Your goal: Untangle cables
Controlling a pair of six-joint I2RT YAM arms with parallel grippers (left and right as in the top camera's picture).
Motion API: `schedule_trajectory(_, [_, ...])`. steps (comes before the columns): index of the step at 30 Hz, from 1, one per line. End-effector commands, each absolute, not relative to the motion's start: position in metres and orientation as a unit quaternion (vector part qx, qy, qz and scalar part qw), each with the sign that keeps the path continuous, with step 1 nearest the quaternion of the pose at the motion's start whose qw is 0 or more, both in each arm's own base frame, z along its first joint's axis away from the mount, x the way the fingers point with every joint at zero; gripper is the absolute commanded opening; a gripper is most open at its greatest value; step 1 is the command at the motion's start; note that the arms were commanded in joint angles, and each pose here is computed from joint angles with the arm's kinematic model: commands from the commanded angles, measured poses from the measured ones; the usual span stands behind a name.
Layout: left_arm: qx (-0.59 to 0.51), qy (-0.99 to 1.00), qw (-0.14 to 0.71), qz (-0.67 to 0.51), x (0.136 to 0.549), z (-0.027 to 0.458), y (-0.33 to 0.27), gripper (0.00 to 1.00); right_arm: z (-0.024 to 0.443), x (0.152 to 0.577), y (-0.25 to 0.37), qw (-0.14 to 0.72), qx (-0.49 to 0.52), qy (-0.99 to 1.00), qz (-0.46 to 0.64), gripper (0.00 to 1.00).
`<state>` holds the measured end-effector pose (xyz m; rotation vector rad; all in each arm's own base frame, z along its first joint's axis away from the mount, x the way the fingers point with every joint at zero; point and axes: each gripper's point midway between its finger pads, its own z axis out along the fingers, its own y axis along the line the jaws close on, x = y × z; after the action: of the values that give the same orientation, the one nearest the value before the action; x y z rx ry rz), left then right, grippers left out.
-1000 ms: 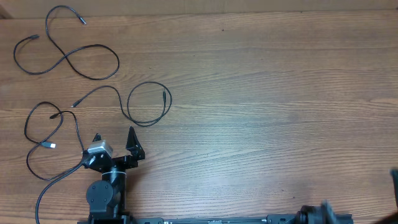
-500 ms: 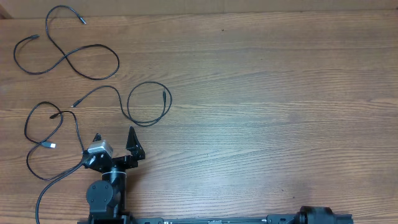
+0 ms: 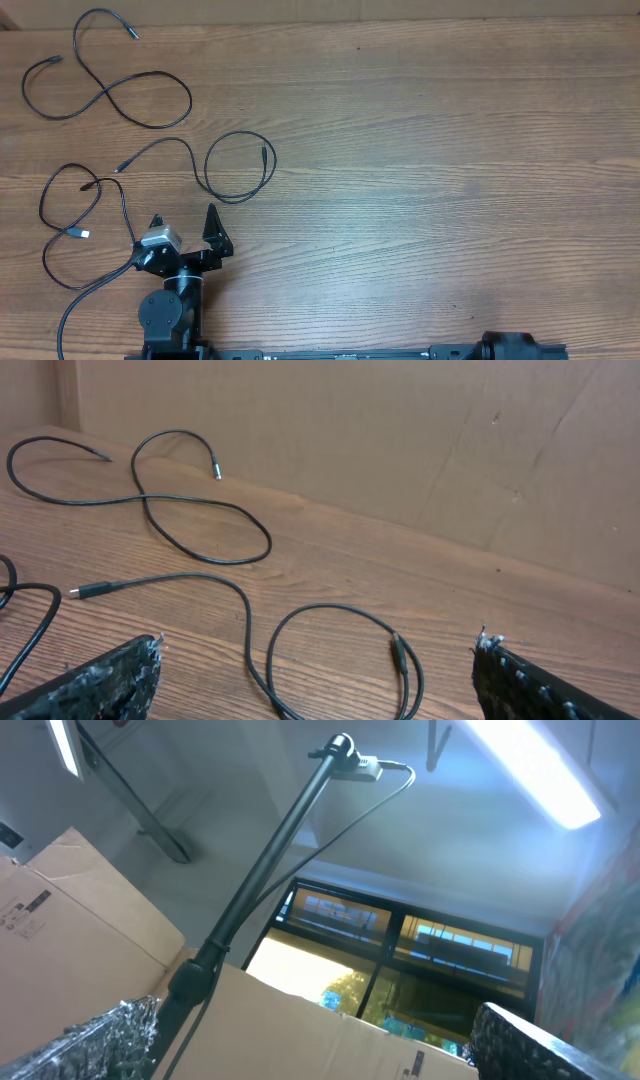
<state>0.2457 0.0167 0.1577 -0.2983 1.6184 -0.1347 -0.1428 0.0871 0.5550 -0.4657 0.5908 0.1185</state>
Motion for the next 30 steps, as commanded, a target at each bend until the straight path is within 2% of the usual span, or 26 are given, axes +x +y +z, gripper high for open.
schedule_trajectory(1, [-0.122, 0.722, 0.679, -0.052, 0.246, 0.157, 0.017, 0.99, 0.552, -0.145, 0.086, 0.929, -0.228, 0.287, 0.058, 1.00])
schedule_trajectory(9, [-0.122, 0.722, 0.679, -0.052, 0.246, 0.157, 0.017, 1.00, 0.554, -0.148, 0.086, 0.930, -0.228, 0.281, 0.058, 1.00])
schedule_trajectory(13, [-0.122, 0.722, 0.679, -0.052, 0.246, 0.157, 0.017, 1.00, 0.555, -0.135, 0.086, 0.930, -0.227, 0.284, 0.057, 1.00])
schedule_trajectory(25, [-0.122, 0.722, 0.679, -0.052, 0.246, 0.157, 0.017, 0.99, 0.486, 0.033, 0.080, 0.872, -0.208, 0.434, 0.093, 1.00])
schedule_trajectory(30, [-0.122, 0.722, 0.679, -0.052, 0.246, 0.157, 0.017, 1.00, 0.450, 0.079, 0.077, 0.848, -0.196, 0.482, 0.103, 1.00])
